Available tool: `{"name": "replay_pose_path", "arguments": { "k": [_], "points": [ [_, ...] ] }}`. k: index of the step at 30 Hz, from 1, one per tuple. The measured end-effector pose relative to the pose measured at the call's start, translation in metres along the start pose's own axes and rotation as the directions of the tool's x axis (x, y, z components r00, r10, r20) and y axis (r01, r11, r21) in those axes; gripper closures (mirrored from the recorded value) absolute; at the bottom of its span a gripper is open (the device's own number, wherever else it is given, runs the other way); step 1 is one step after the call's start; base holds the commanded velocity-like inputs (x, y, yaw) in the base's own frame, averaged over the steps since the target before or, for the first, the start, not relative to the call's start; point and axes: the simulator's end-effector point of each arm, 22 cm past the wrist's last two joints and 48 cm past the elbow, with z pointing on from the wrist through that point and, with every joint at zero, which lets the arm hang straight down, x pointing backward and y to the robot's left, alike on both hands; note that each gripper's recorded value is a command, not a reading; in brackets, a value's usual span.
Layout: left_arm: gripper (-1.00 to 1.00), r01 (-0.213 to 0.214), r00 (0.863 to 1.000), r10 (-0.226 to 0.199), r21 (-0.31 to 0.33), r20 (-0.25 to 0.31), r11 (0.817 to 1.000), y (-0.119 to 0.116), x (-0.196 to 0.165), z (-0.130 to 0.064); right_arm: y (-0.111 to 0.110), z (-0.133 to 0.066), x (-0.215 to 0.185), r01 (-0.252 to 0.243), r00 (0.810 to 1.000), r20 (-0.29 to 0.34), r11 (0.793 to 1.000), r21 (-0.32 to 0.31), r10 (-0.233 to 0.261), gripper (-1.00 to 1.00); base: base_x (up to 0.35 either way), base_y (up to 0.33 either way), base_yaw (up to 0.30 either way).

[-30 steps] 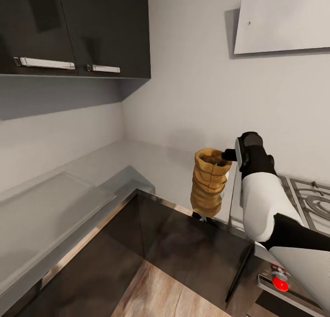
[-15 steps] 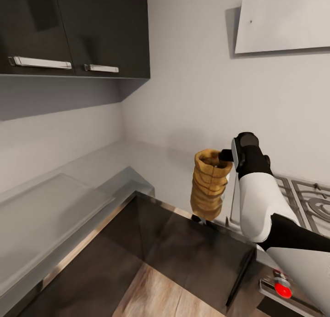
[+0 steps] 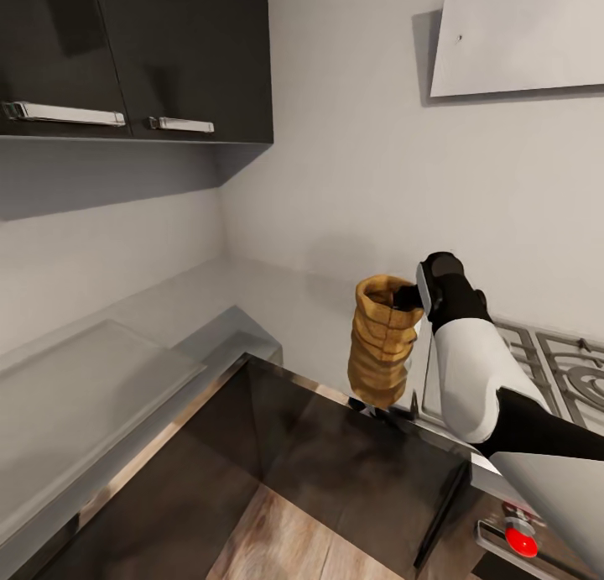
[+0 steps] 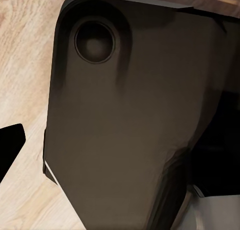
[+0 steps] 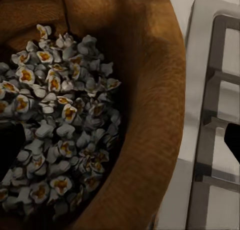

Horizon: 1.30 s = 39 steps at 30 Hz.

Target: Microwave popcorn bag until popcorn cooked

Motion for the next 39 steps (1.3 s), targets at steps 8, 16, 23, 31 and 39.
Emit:
{"name": "replay_pose_path", "arguments": {
  "k": [8, 16, 23, 31, 39],
  "points": [
    [-1.00, 0.000, 1.000, 0.000, 0.000, 0.000, 1.000, 0.000, 0.000, 0.000, -0.001, 0.002, 0.003, 0.002, 1.000, -0.010, 1.000, 0.002, -0.002, -1.00, 0.000, 0.000, 0.000],
    [-1.00, 0.000, 1.000, 0.000, 0.000, 0.000, 1.000, 0.000, 0.000, 0.000, 0.003, 0.007, 0.011, 0.009, 0.999, -0.032, 1.000, -0.009, -0.009, -1.00, 0.000, 0.000, 0.000],
    [-1.00, 0.000, 1.000, 0.000, 0.000, 0.000, 1.000, 0.000, 0.000, 0.000, 0.003, 0.007, 0.011, 0.010, 0.999, -0.033, 1.000, -0.009, -0.010, 1.00, 0.000, 0.000, 0.000],
    [-1.00, 0.000, 1.000, 0.000, 0.000, 0.000, 1.000, 0.000, 0.000, 0.000, 0.000, 0.008, 0.012, 0.021, 0.999, -0.036, 1.000, 0.006, -0.021, 1.00, 0.000, 0.000, 0.000],
    [-1.00, 0.000, 1.000, 0.000, 0.000, 0.000, 1.000, 0.000, 0.000, 0.000, 0.007, 0.007, 0.013, 0.018, 0.999, -0.039, 1.000, -0.011, -0.019, 1.00, 0.000, 0.000, 0.000]
  ]
}}
